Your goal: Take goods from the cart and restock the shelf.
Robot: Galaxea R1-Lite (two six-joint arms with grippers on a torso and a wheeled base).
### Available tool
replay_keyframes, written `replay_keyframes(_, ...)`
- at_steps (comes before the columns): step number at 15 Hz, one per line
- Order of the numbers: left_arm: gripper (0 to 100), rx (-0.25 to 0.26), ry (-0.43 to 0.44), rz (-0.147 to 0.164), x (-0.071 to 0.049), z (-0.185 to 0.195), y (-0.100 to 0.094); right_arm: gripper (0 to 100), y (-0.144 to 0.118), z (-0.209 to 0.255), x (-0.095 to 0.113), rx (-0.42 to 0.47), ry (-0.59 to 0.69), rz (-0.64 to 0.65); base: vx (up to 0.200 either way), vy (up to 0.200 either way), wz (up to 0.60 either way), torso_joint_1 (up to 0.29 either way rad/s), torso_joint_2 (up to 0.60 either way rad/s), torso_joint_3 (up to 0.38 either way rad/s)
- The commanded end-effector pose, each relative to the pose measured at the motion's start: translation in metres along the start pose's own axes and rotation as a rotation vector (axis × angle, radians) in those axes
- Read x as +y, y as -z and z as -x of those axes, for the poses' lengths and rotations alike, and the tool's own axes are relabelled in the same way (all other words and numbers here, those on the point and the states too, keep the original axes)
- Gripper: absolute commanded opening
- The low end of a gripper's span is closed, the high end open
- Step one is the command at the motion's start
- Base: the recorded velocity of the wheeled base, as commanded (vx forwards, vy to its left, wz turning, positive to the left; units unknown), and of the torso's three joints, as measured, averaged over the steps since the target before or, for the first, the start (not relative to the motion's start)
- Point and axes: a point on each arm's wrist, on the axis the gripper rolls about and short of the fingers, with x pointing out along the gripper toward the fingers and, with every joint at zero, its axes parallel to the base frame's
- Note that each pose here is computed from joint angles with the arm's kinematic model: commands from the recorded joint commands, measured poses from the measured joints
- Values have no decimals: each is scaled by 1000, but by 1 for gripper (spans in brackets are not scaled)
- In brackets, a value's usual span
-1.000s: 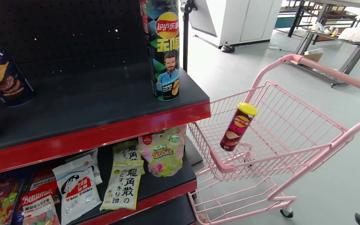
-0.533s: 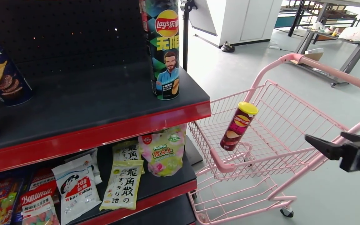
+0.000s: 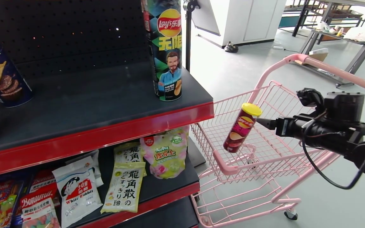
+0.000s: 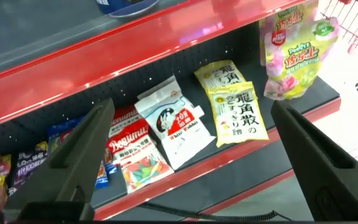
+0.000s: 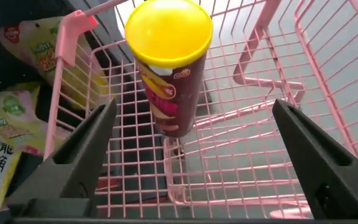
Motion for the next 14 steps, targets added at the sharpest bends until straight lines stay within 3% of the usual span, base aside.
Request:
replay_keyframes(1,100,27,6,-7,-1,-5,-3,100,13,-36,-3,37,-5,-34,0,0,0,0,0,0)
replay_keyframes(7,100,42,7,-10,-1,-8,-4,100,21,-48,0,71,-53,-62,0,0,0,0,0,0)
replay_keyframes(14,100,44,3,-12,-1,-9,-10,100,23,-105,-4,48,-65,-91,0,0,0,0,0,0)
